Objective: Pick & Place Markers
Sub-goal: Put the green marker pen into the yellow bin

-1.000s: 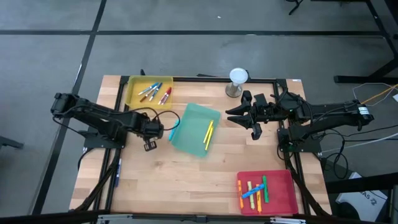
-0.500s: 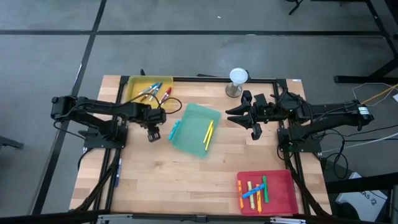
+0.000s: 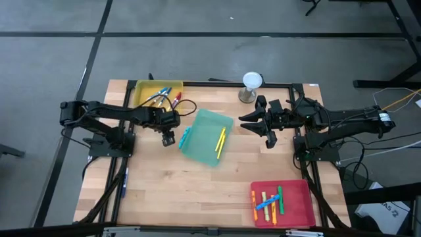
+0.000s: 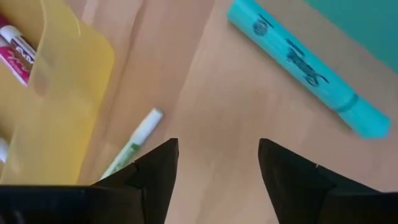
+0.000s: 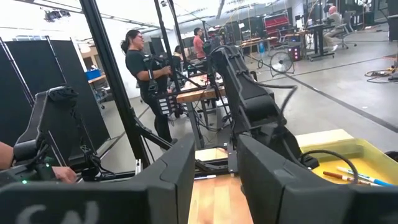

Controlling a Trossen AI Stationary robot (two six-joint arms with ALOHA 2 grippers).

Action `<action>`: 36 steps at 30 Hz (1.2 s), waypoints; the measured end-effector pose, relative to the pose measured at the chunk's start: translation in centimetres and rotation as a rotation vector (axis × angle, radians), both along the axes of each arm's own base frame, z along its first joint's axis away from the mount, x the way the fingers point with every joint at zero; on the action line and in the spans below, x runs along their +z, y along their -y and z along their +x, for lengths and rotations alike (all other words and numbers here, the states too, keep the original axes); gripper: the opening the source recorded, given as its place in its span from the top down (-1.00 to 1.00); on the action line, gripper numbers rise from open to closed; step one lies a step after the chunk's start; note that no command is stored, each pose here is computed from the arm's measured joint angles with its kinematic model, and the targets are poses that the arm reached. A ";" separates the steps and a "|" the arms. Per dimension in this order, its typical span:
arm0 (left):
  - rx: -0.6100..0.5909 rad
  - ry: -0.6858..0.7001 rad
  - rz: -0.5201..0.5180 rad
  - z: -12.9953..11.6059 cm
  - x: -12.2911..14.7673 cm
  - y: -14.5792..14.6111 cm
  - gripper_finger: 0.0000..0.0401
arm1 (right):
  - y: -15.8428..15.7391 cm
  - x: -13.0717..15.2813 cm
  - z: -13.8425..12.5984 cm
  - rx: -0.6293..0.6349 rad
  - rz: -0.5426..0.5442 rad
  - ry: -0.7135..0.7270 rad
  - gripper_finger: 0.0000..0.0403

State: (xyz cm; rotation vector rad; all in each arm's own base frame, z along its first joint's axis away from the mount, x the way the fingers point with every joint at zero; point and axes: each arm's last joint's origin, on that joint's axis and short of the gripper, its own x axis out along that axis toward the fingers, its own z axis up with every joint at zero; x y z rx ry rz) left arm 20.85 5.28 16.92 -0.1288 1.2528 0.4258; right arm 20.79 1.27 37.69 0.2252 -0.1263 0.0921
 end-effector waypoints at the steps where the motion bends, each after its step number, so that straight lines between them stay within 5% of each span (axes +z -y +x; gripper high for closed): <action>1: 0.010 -0.002 -0.001 0.1 -0.2 -0.3 -0.08 | 0.0 0.0 0.0 0.000 0.000 0.000 0.42; 36: -0.064 -0.053 -0.082 -1.2 -1.5 -5.8 -0.08 | 0.0 -0.1 0.0 -0.003 -0.025 -0.006 0.42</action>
